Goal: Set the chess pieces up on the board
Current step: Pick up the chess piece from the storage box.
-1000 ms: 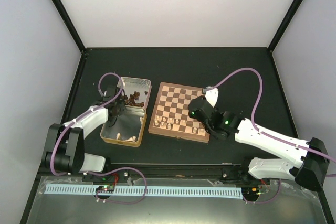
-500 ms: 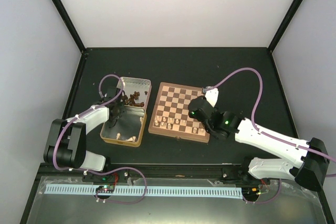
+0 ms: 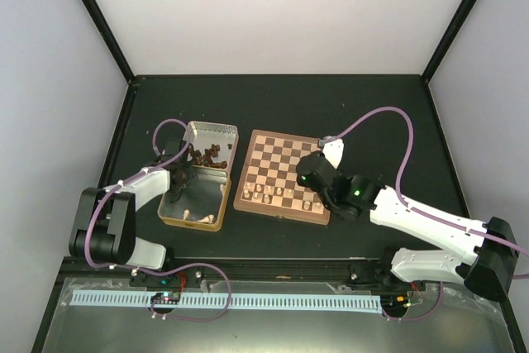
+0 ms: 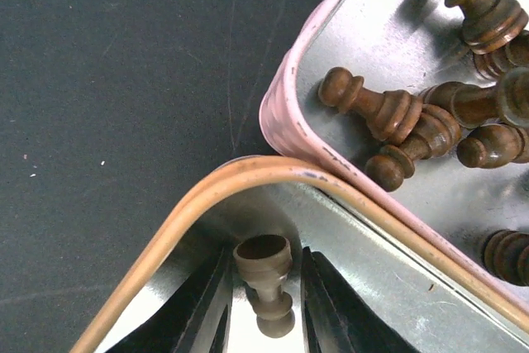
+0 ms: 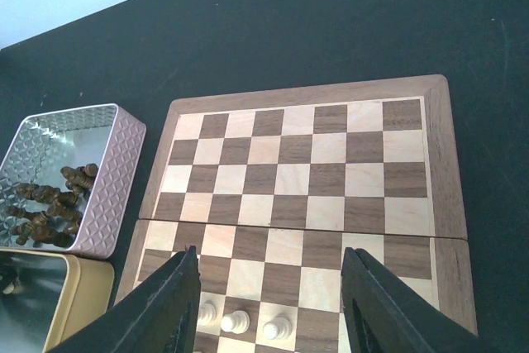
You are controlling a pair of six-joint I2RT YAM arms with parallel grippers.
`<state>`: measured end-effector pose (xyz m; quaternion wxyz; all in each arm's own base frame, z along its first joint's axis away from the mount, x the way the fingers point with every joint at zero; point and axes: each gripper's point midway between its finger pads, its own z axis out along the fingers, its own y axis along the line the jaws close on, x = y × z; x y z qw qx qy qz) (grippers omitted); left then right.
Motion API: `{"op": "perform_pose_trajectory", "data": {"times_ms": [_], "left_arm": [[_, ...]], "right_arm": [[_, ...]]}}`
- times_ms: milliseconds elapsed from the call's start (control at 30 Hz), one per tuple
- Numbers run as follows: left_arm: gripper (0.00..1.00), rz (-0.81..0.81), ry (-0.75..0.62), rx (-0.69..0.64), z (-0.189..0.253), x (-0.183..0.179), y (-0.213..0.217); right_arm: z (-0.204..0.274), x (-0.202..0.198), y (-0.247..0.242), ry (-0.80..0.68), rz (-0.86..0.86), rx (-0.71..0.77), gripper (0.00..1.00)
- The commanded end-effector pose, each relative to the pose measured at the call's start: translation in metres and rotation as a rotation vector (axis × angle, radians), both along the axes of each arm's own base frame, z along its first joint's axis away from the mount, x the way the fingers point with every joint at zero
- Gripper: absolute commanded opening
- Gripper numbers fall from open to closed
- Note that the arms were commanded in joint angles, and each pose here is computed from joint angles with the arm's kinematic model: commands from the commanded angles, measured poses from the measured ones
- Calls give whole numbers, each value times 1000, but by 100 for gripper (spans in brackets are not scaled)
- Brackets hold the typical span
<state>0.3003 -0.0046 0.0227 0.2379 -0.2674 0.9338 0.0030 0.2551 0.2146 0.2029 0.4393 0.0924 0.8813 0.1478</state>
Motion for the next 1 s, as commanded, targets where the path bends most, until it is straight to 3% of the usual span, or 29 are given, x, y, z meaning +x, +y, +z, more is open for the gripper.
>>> {"op": "perform_pose_trajectory", "data": {"times_ms": [0, 300, 433, 600, 800, 967], "left_arm": [[26, 25, -31, -22, 4, 13, 2], [23, 38, -29, -24, 2, 15, 6], [9, 31, -40, -26, 5, 16, 5], [8, 19, -73, -71, 17, 9, -2], [8, -4, -131, -232, 40, -13, -25], [9, -57, -225, -464, 78, -30, -59]], "right_arm": [[8, 3, 0, -13, -17, 18, 49], [7, 3, 1, -10, -12, 16, 49], [6, 3, 3, -8, -7, 19, 49], [6, 3, 5, -6, 5, 23, 49], [8, 2, 27, -21, 117, 65, 49], [12, -10, 73, -53, 359, 166, 49]]}}
